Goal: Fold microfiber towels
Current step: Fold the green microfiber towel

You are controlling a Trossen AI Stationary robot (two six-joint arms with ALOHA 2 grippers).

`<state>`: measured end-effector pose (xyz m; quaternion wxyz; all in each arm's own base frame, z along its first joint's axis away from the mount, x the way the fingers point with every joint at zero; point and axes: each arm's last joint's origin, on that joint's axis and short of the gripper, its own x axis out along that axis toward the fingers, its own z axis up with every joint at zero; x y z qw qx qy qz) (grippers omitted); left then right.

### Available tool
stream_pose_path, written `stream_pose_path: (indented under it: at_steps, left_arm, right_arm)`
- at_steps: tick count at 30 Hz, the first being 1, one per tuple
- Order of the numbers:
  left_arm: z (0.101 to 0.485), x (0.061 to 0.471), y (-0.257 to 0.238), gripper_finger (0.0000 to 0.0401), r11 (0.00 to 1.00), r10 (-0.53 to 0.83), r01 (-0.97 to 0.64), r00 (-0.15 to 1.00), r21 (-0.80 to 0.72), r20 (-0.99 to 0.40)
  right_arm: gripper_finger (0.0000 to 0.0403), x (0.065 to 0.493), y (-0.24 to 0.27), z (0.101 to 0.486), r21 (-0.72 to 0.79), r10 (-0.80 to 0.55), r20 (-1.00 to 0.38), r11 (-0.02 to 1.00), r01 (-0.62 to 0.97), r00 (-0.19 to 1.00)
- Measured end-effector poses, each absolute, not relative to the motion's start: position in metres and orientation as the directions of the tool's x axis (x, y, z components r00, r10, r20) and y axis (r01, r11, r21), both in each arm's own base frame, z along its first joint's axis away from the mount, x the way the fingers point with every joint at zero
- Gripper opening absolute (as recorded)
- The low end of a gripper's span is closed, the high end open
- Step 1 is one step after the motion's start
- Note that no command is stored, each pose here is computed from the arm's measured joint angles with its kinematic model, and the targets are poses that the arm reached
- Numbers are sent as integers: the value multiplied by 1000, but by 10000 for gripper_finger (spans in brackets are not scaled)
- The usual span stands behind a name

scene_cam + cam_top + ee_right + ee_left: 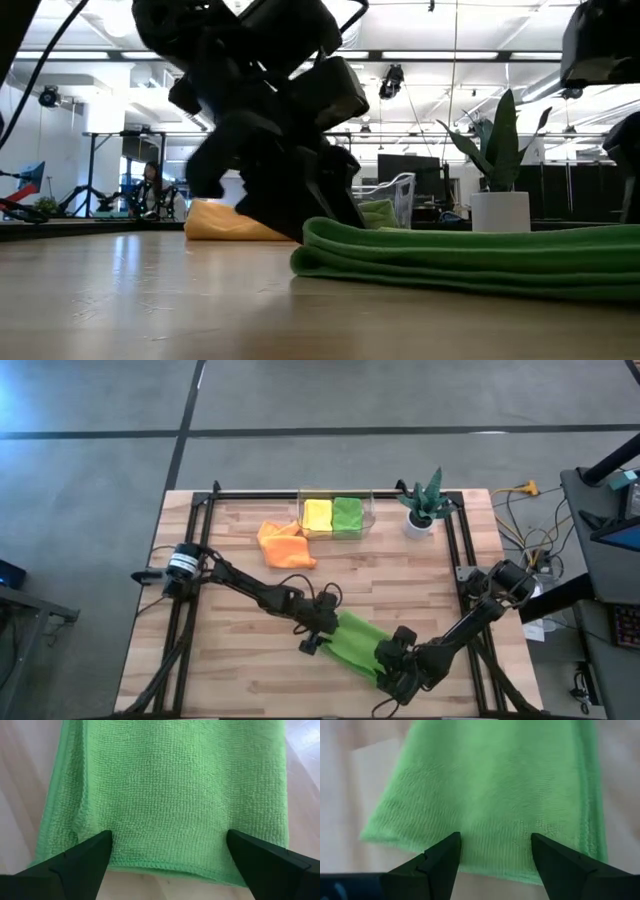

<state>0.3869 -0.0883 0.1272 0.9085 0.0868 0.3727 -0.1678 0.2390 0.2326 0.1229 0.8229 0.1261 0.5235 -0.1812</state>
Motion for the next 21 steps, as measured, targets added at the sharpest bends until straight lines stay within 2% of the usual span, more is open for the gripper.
stream_pose_path:
  at_steps: [6, 14, 18, 21]
  left_arm:
    - [172, 387, -81, 228, 954, -151, 278, 773, 114, -617]
    - [213, 379, -67, 228, 969, -109, 206, 847, 133, -521]
    - [224, 373, -55, 228, 997, -28, 63, 866, 53, -500]
    - [233, 366, -42, 228, 997, 22, -52, 878, -50, -478]
  right_arm:
    - [389, 236, 229, 134, 14, -159, -911, 910, 415, 380]
    - [389, 233, 223, 179, 43, -161, -903, 888, 457, 398]
    - [389, 221, 213, 193, 114, -191, -904, 756, 644, 384]
    - [389, 208, 209, 190, 225, -191, -894, 591, 775, 406]
